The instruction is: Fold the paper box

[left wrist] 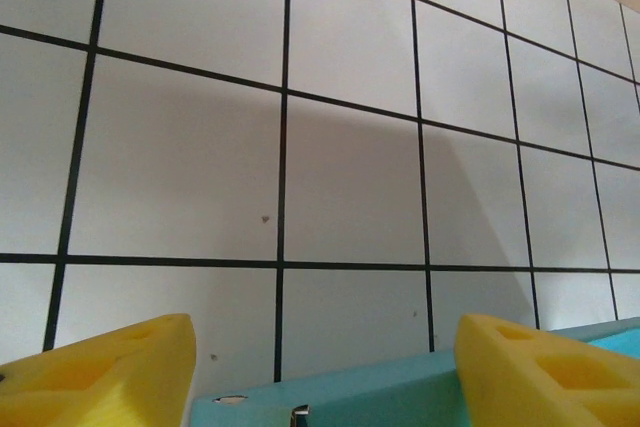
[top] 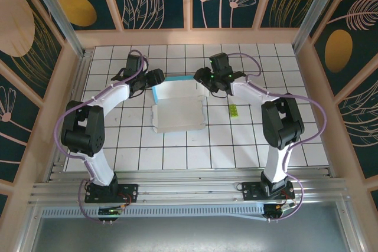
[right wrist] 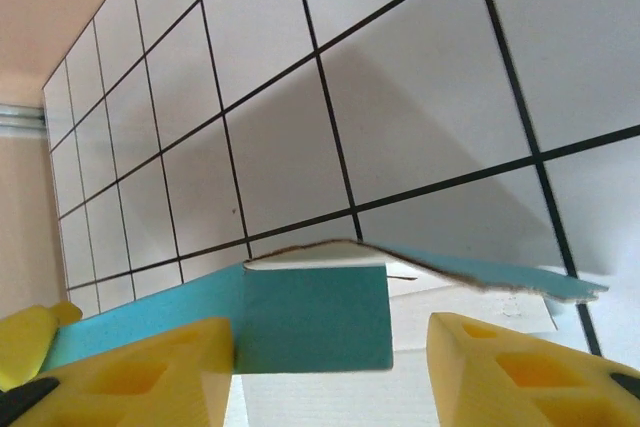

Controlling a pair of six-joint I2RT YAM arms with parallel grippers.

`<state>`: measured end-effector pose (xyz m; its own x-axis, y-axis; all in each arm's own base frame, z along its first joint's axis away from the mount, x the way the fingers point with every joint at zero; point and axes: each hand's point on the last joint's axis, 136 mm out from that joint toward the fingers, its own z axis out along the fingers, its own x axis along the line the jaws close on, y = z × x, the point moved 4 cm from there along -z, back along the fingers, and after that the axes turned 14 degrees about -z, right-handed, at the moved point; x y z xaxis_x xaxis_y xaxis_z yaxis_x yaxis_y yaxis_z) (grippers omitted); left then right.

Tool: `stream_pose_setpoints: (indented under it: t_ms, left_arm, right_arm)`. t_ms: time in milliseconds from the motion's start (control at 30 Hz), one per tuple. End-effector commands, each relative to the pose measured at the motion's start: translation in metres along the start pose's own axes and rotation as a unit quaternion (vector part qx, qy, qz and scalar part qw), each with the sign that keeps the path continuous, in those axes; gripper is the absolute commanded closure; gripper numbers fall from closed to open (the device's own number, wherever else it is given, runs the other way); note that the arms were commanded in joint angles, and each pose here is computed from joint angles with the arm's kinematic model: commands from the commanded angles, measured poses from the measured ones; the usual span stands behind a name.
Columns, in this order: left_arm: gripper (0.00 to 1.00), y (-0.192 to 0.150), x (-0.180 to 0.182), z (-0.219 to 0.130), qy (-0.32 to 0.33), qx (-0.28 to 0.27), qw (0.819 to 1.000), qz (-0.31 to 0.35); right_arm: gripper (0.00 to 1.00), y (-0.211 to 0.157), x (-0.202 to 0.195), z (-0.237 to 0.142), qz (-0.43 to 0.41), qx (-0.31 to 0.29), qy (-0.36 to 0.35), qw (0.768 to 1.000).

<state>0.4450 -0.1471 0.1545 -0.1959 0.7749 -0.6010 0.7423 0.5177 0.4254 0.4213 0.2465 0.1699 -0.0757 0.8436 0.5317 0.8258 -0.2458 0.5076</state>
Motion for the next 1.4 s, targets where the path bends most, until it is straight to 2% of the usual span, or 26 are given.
stream_pose_setpoints:
  t_ms: [0, 100, 267, 433, 733, 867, 1133, 1267, 1367]
  left_arm:
    - [0.31, -0.012, 0.001, -0.005, -0.001, 0.025, 1.000, 0.007]
    - [0.31, -0.011, 0.002, -0.005, 0.000, 0.022, 1.000, 0.007]
    - [0.31, -0.014, 0.002, -0.002, -0.003, 0.028, 1.000, 0.003]
    - [0.31, -0.016, 0.005, -0.002, -0.002, 0.030, 1.000, 0.001]
    - [0.31, -0.017, 0.005, -0.004, -0.002, 0.027, 1.000, 0.000]
    - [0.31, -0.018, 0.004, -0.004, -0.005, 0.030, 1.000, -0.001]
    - [0.31, -0.018, 0.005, -0.006, -0.005, 0.028, 1.000, -0.001]
    - [0.31, -0.025, 0.008, -0.007, -0.014, 0.035, 0.999, -0.005]
    - [0.31, -0.032, 0.010, -0.009, -0.022, 0.040, 0.999, -0.013]
  right_arm:
    - [0.38, 0.015, 0.011, -0.037, -0.050, -0.033, -0.015, 0.998]
    - [0.38, 0.018, 0.016, -0.047, -0.064, -0.038, -0.020, 0.997]
    - [0.50, 0.023, 0.027, -0.042, -0.079, -0.036, -0.017, 0.996]
    - [0.51, 0.024, 0.023, -0.021, -0.081, -0.016, -0.035, 0.996]
    - [0.53, 0.006, 0.022, -0.003, -0.052, 0.009, -0.022, 0.998]
    - [0.62, 0.003, 0.021, 0.004, -0.035, 0.007, -0.012, 0.999]
    - [0.71, -0.001, 0.017, 0.017, -0.023, 0.011, -0.009, 1.000]
    - [0.84, -0.008, 0.009, 0.022, -0.026, 0.017, -0.020, 0.999]
    - [0.84, -0.013, 0.004, 0.022, -0.027, 0.019, -0.023, 0.999]
